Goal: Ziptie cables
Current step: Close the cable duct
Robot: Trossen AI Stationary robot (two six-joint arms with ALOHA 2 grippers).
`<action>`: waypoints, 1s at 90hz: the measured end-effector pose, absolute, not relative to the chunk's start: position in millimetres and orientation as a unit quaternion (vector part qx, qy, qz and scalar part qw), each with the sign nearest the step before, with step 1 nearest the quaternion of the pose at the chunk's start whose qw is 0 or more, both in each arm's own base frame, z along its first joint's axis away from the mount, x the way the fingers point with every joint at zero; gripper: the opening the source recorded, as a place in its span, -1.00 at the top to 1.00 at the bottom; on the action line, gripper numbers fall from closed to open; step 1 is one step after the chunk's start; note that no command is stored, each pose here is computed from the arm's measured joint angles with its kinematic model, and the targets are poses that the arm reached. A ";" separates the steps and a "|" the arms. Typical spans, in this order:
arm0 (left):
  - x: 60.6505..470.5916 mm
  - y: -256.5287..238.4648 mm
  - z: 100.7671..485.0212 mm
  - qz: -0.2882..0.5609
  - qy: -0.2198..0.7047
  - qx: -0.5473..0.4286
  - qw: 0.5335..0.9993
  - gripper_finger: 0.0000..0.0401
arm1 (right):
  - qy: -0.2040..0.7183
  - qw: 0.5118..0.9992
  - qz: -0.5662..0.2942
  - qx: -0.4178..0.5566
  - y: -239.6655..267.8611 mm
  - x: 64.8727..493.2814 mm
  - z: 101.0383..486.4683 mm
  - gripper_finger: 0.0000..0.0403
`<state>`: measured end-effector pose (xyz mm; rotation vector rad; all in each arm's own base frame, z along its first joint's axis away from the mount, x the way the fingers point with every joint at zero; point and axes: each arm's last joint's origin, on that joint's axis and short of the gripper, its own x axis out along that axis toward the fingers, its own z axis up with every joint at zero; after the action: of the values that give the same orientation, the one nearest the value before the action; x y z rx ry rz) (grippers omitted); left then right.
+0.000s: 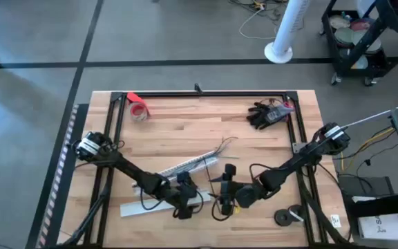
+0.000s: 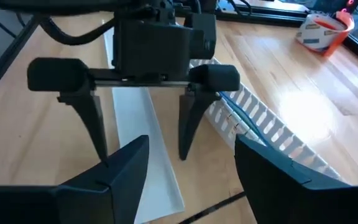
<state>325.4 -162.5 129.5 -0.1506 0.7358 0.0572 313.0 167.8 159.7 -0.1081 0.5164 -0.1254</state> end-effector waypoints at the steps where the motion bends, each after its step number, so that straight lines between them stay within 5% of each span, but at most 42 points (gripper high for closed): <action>1: 325.5 -162.5 129.1 0.028 0.360 -0.074 0.930 -0.87 | 0.255 0.963 -0.062 -0.053 167.7 312.9 159.6 -0.08; 90: 337.3 -171.0 116.4 0.088 0.461 -0.081 0.879 -0.59 | 0.263 0.961 -0.070 -0.041 164.5 309.1 153.1 0.01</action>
<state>337.3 -171.0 116.4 -0.1682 0.9608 0.1833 309.1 164.5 153.1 -0.0832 0.5322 -0.1422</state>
